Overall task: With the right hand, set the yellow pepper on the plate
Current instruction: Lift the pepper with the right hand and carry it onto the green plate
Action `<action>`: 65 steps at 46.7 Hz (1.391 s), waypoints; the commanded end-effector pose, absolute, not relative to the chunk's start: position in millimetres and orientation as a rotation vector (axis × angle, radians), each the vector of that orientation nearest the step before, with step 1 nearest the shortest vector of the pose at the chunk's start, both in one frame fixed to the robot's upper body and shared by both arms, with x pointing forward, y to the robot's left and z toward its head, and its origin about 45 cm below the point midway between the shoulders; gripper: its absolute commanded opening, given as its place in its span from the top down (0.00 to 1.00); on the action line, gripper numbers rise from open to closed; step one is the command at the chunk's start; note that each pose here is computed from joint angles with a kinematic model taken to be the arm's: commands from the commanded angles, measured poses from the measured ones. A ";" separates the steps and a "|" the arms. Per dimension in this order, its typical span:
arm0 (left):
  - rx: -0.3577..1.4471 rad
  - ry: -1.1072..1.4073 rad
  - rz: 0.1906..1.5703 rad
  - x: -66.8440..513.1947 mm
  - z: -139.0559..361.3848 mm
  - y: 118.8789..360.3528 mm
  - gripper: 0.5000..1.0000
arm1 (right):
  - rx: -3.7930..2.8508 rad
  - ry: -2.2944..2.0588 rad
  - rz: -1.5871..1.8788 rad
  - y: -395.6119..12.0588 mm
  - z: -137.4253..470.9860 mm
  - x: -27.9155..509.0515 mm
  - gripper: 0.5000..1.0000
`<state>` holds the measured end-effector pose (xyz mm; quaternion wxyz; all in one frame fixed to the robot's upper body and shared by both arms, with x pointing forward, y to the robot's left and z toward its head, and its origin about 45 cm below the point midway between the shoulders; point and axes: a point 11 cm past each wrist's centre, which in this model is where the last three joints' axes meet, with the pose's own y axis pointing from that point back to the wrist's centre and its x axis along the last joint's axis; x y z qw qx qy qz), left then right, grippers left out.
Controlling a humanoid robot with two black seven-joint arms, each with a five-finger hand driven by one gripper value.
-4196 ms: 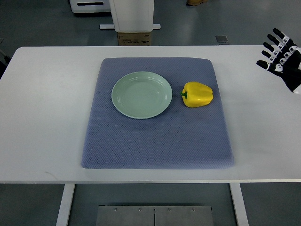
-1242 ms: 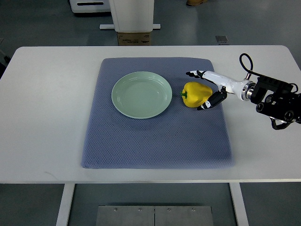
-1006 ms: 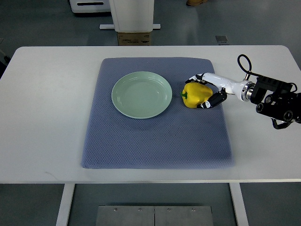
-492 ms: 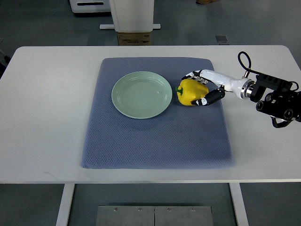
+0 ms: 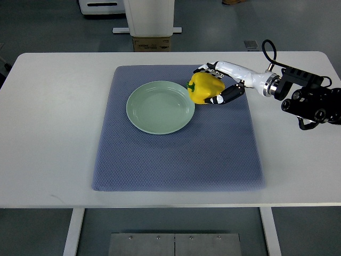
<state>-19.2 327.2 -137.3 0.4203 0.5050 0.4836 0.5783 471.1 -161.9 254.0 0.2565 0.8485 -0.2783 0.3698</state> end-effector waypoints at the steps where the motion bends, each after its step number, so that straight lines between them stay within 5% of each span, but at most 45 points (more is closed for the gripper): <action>1: 1.267 1.214 1.448 -19.6 -137.3 327.2 0.00 | 2.338 -0.715 1.016 -136.8 253.2 467.0 1.00; 17: 1.266 1.212 1.449 -19.4 -137.3 327.2 0.00 | 2.403 -0.658 1.006 -64.5 241.8 454.5 1.00; 49: 1.266 1.212 1.449 -19.4 -137.3 327.2 0.00 | 2.302 -0.753 0.952 -96.7 216.7 466.9 1.00; 51: 1.266 1.212 1.449 -19.4 -137.3 327.2 0.00 | 2.302 -0.753 0.950 -96.9 215.9 466.6 0.80; 55: 1.267 1.214 1.448 -19.6 -137.3 327.2 0.00 | 2.307 -0.755 0.938 -97.4 212.1 464.7 0.09; 56: 1.266 1.212 1.449 -19.4 -137.3 327.2 0.00 | 2.310 -0.752 0.935 -97.0 211.0 463.7 0.00; 65: 1.267 1.214 1.448 -19.6 -137.3 327.2 0.00 | 2.318 -0.745 0.926 -96.4 208.3 461.5 0.00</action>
